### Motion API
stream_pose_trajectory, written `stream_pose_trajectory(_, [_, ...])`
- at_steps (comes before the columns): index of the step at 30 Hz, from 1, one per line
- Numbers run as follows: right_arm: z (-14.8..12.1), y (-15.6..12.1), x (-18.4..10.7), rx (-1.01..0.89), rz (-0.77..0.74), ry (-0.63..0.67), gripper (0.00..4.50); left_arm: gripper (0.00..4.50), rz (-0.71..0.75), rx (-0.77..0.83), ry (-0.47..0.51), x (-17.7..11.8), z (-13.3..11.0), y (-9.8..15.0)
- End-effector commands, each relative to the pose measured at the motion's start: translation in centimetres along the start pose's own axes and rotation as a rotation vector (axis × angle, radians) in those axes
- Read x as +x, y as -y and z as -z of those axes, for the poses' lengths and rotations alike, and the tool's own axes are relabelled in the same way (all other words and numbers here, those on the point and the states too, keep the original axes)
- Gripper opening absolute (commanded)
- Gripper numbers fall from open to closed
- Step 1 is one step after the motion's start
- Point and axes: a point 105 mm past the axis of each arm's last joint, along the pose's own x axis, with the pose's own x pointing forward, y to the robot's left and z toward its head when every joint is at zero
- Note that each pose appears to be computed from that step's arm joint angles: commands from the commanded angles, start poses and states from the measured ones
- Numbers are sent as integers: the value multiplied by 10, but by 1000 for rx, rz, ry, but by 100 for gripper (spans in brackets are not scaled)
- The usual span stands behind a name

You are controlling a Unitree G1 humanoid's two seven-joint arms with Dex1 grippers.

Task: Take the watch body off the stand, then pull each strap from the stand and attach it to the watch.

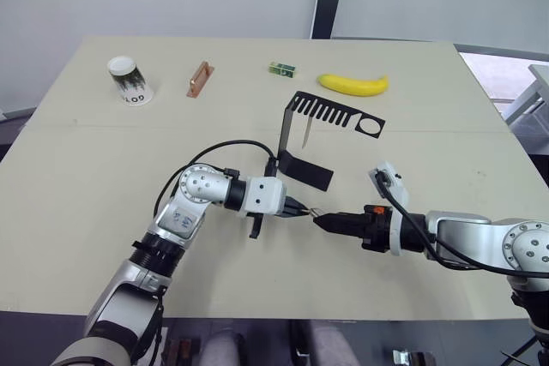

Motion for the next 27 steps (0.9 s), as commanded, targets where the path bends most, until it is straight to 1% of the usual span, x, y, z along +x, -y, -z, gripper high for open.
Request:
stream_pose_trajectory(1, [3, -22, 3, -45, -89, -15, 152, 0, 5, 83, 78, 13, -26, -5])
stream_pose_trajectory(27, [3, -20, 4, -42, -84, -10, 152, 0, 7, 89, 83, 16, -27, -6])
